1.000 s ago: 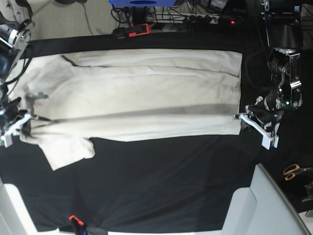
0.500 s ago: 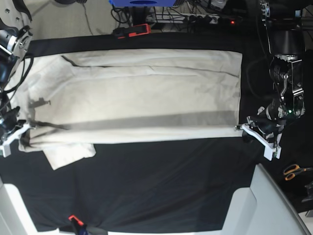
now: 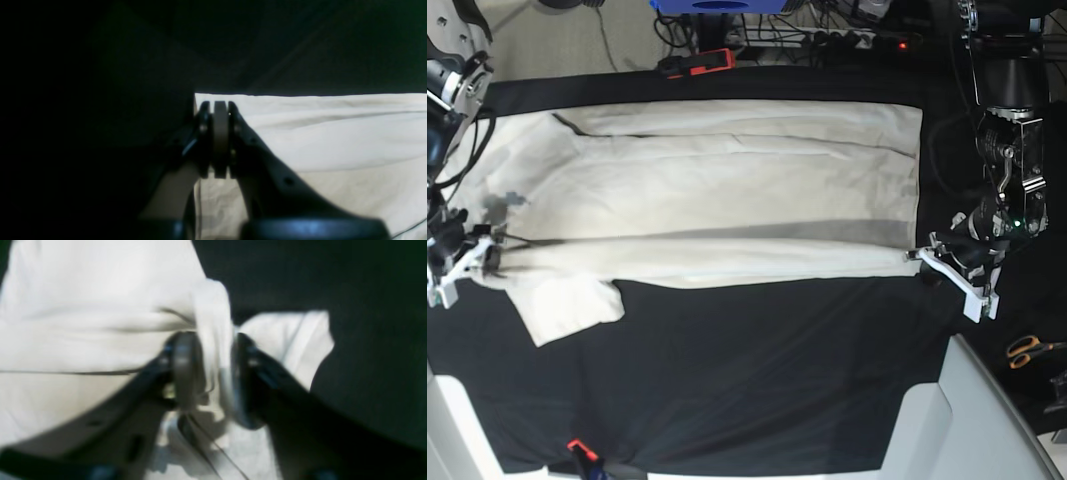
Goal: Fold the T-shirt properly
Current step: 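Lift the hem side with both grippers and fold it toward the collar, then hold the folded edge with both grippers and pull it taut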
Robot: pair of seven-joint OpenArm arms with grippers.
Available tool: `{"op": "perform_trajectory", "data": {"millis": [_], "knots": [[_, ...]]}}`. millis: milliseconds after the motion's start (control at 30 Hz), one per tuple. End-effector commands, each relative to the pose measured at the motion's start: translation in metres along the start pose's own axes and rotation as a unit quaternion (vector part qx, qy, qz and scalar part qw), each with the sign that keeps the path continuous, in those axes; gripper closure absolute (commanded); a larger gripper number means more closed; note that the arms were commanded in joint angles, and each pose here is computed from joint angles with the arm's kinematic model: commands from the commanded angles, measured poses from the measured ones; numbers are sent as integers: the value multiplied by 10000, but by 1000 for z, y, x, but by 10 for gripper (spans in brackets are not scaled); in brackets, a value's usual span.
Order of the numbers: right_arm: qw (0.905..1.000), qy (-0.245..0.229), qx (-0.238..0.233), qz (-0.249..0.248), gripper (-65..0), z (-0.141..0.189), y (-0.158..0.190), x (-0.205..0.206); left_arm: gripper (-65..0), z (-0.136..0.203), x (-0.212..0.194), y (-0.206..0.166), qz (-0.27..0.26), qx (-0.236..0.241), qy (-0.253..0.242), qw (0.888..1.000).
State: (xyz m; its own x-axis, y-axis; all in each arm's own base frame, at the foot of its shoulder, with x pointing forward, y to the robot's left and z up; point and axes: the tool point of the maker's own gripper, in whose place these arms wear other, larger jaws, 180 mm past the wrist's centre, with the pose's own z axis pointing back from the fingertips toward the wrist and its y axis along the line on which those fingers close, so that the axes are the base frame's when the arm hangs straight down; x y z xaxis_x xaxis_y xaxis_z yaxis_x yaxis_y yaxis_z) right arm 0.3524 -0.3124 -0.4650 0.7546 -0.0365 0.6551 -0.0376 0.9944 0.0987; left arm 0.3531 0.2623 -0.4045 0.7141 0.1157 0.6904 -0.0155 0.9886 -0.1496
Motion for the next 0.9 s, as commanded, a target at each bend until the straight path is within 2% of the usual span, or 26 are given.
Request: {"op": "perform_trajectory", "data": {"millis": [0,200,400,667,867], "knots": [[9995,-314,-94,30,-282,6,-11,26,0,4,21,4,-75,23,-265,9996],[9999,-20,-92,35,-285,5,-11,17,0,5,22,6,-72,44,-275,9996],[9998,0,-138,110,-285,7,-14,21,0,4,23,5,-83,35,-274,9996],[9897,534,-647,1156,-285,9,-22,24,0,5,26,6,-70,44,-309,9995],[9814,784,-1065,1395,-291,27,-36,40,0,5,26,6,-65,48,-313,9995]]}}
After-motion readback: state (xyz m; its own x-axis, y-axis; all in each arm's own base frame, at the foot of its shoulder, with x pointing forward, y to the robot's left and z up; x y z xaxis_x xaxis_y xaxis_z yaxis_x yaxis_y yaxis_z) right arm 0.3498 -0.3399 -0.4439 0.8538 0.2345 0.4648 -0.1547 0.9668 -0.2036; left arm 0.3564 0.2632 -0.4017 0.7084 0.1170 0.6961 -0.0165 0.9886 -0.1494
